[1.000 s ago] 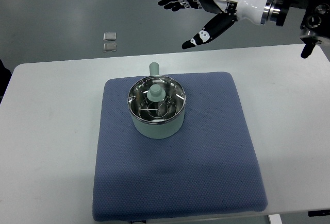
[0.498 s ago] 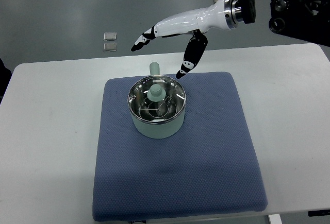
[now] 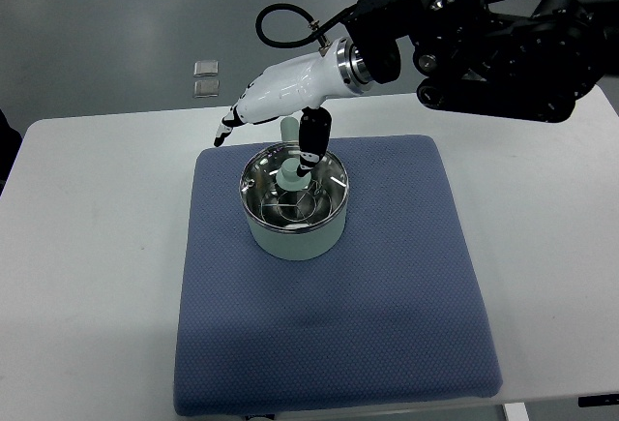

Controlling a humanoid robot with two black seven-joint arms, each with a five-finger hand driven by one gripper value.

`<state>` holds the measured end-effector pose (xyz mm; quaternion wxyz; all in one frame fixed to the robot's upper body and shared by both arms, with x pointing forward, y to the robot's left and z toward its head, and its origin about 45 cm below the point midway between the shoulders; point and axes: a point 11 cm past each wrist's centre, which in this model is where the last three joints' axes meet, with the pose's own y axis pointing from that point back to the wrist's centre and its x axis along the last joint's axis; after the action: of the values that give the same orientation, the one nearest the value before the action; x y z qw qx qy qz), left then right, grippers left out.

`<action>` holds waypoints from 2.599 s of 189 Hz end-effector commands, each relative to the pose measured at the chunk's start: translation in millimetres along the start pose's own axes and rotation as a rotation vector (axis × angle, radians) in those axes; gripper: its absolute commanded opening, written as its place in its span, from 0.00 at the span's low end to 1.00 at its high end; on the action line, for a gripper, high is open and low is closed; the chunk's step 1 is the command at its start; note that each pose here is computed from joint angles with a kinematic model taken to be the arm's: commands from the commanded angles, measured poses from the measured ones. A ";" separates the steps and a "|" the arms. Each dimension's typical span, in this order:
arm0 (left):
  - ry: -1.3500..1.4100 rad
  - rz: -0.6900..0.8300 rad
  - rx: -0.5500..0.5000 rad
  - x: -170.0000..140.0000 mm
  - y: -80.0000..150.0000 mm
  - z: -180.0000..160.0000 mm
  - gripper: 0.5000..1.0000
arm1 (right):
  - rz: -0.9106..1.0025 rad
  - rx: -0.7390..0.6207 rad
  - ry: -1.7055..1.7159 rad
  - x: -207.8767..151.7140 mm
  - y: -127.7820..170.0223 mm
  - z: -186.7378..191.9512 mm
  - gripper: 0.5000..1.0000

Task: Open lid and place right of pot
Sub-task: 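Lower the right hand and close fingers around the mint-green lid knob, then tighten the right hand's grip on the knob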

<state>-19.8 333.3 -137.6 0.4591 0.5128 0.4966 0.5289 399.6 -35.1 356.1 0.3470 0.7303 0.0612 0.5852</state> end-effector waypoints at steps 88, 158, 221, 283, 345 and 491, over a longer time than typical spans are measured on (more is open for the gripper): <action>0.000 0.000 -0.001 0.0 0.0 0.4 1.00 | 0.013 -0.065 0.079 -25.7 -21.9 16.5 0.45; 0.000 0.000 -0.001 0.0 0.0 0.4 1.00 | 0.024 -0.085 0.040 -43.8 -23.2 26.1 0.42; 0.000 0.000 -0.001 0.0 0.0 0.4 1.00 | 0.023 -0.095 0.020 -52.3 -23.2 31.5 0.41; 0.000 0.000 -0.001 0.0 0.0 0.4 1.00 | 0.024 -0.093 0.012 -57.4 -25.3 31.4 0.35; 0.000 0.000 -0.001 0.0 0.0 0.4 1.00 | 0.024 -0.108 0.007 -59.5 -25.1 37.0 0.32; 0.000 0.000 0.001 0.0 0.0 -0.5 1.00 | 0.018 -0.106 0.012 -63.2 -25.5 37.2 0.33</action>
<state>-19.5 333.3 -137.6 0.4592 0.5128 0.4963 0.5291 421.7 -63.6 287.2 0.3799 0.7074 0.0259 0.5954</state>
